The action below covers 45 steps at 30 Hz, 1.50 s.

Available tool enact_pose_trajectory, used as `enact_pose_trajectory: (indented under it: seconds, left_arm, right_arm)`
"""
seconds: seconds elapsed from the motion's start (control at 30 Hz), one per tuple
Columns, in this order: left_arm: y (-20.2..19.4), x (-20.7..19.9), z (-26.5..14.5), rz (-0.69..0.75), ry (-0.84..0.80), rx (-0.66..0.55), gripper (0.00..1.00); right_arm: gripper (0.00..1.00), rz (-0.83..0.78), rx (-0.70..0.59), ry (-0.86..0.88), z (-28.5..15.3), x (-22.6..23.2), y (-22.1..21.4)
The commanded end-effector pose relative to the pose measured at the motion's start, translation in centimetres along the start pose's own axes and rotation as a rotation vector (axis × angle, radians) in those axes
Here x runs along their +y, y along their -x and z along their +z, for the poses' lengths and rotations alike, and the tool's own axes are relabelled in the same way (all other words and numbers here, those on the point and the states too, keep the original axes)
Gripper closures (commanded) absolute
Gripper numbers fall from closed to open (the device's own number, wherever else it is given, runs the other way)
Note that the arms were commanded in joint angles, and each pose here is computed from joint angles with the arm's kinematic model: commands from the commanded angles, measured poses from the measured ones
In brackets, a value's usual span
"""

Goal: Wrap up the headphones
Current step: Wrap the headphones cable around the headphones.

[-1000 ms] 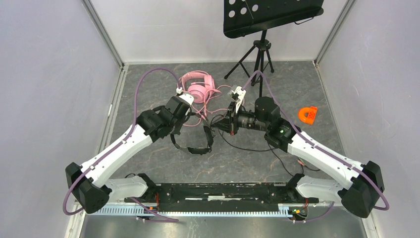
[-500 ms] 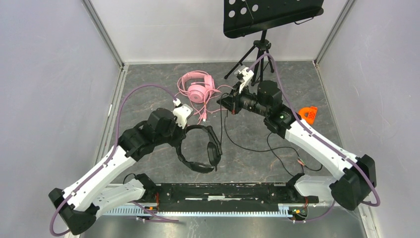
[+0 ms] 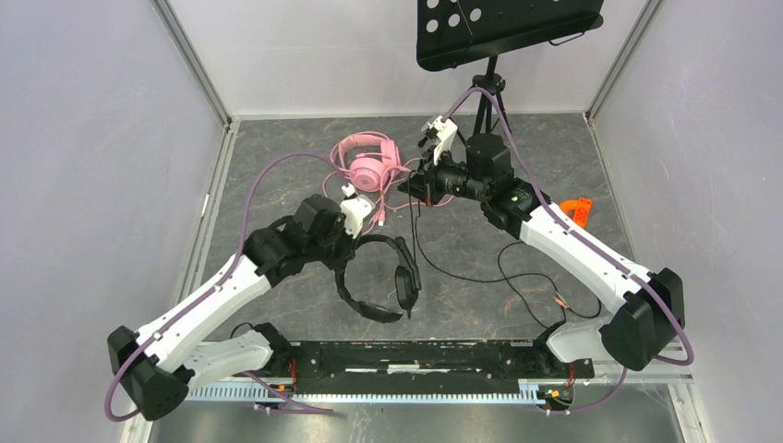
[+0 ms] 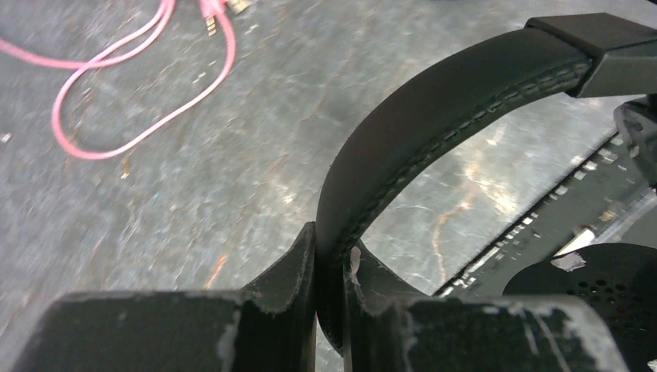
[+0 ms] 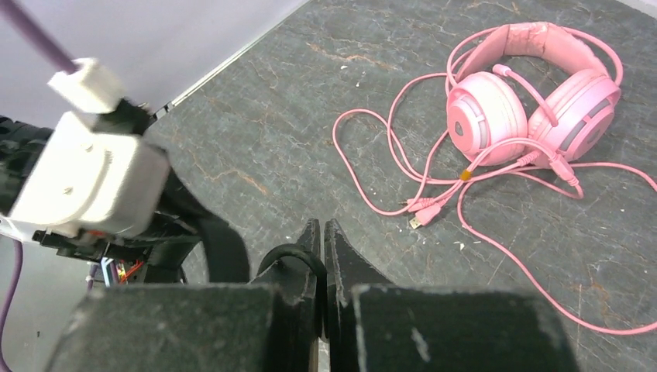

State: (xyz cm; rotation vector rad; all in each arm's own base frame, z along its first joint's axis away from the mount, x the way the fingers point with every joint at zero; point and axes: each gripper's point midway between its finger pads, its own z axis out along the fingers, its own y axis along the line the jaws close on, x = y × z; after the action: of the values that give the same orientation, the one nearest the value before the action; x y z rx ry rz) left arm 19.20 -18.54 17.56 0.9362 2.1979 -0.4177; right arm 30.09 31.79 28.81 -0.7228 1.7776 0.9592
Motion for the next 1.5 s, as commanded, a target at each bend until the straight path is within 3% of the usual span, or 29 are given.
enact_pose_trajectory:
  seconds: [0.0,0.3,0.5,0.73,0.87,1.03,1.47]
  left_arm:
    - [1.2,3.4,-0.3,-0.124,0.226,0.054,0.98]
    - [0.7,6.1,1.0,-0.297,0.429,0.104,0.98]
    - [-0.5,8.6,2.3,-0.329,0.585,0.181,0.98]
    - [-2.0,9.7,2.0,-0.362,0.565,0.226,0.98]
    - [-0.9,8.2,1.5,-0.305,0.440,0.175,0.98]
    - [1.3,3.2,0.9,-0.228,0.114,0.028,0.98]
    - [6.8,-5.5,-7.4,-0.111,-0.358,-0.308,0.98]
  right_arm:
    - [1.00,-0.040,-0.028,0.016,-0.6,0.6,2.4]
    - [1.00,0.003,0.124,-0.012,-0.1,-0.4,-0.7]
    - [1.00,0.014,0.197,-0.008,0.0,-0.5,-1.6]
    - [1.00,-0.097,0.195,-0.220,-2.5,-4.2,1.3]
    - [1.00,-0.116,0.141,-0.260,-2.9,-5.6,3.4]
    - [1.00,-0.137,0.102,-0.242,-1.8,-6.4,4.7]
    - [1.00,-0.074,0.031,-0.113,0.5,-5.5,4.5]
